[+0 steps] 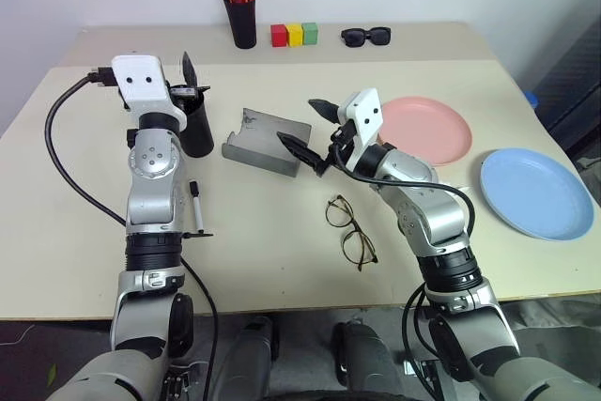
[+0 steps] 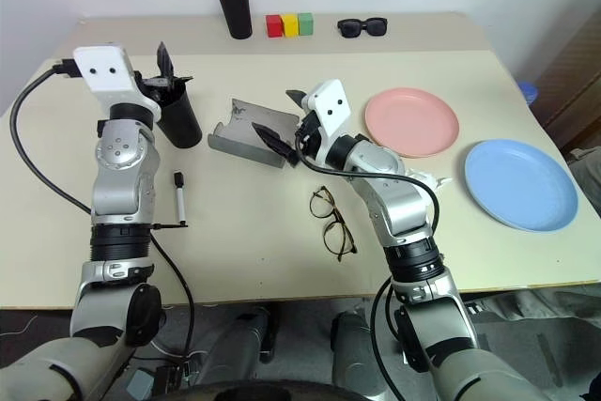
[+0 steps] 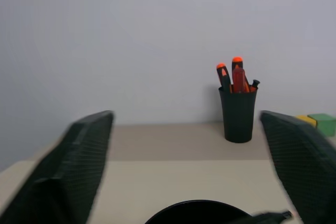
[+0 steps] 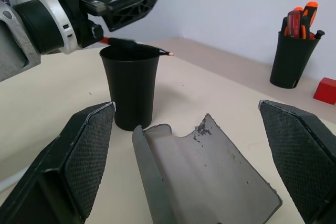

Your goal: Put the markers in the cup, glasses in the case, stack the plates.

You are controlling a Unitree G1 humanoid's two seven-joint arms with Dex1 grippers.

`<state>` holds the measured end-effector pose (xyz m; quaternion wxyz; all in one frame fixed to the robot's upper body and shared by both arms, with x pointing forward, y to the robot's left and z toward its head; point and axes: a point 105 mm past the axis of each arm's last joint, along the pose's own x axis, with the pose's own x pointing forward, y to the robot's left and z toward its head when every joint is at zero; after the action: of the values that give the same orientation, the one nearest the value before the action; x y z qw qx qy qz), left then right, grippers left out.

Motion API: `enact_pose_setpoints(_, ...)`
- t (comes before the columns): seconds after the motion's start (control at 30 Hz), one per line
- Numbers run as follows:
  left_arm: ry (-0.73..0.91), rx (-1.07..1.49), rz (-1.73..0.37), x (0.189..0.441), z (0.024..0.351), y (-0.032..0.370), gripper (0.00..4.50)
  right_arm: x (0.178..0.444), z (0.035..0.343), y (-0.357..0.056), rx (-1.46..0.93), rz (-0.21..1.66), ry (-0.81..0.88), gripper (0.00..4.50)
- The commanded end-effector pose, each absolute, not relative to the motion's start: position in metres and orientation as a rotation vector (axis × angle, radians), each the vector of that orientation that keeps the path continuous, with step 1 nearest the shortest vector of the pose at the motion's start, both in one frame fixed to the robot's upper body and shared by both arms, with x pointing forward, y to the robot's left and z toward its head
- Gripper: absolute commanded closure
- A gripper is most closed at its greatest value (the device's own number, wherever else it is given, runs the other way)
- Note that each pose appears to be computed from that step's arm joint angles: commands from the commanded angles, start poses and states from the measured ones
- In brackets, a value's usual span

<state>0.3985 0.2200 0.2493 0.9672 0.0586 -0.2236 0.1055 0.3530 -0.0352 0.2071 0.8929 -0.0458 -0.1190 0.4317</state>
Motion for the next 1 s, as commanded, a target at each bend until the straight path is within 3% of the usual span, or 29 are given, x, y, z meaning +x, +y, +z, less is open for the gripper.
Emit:
enact_pose_setpoints(0.03, -0.499, 0.113, 0.239, 0.392, 0.259, 0.225, 0.05, 0.346, 0.227, -0.031, -0.111, 0.916, -0.326, 0.00)
enact_pose_setpoints(0.27, -0.494, 0.118, 0.235, 0.390, 0.261, 0.228, 0.05, 0.346, 0.226, -0.030, -0.112, 0.924, -0.321, 0.00)
enact_pose_setpoints(0.53, -0.434, 0.248, 0.069, 0.393, 0.286, 0.231, 0.05, 0.348, 0.227, -0.027, -0.110, 0.923, -0.323, 0.00)
enact_pose_setpoints(1.0, 0.052, 0.495, -0.247, 0.393, 0.278, 0.242, 0.05, 0.351, 0.225, -0.024, -0.111, 0.925, -0.315, 0.00)
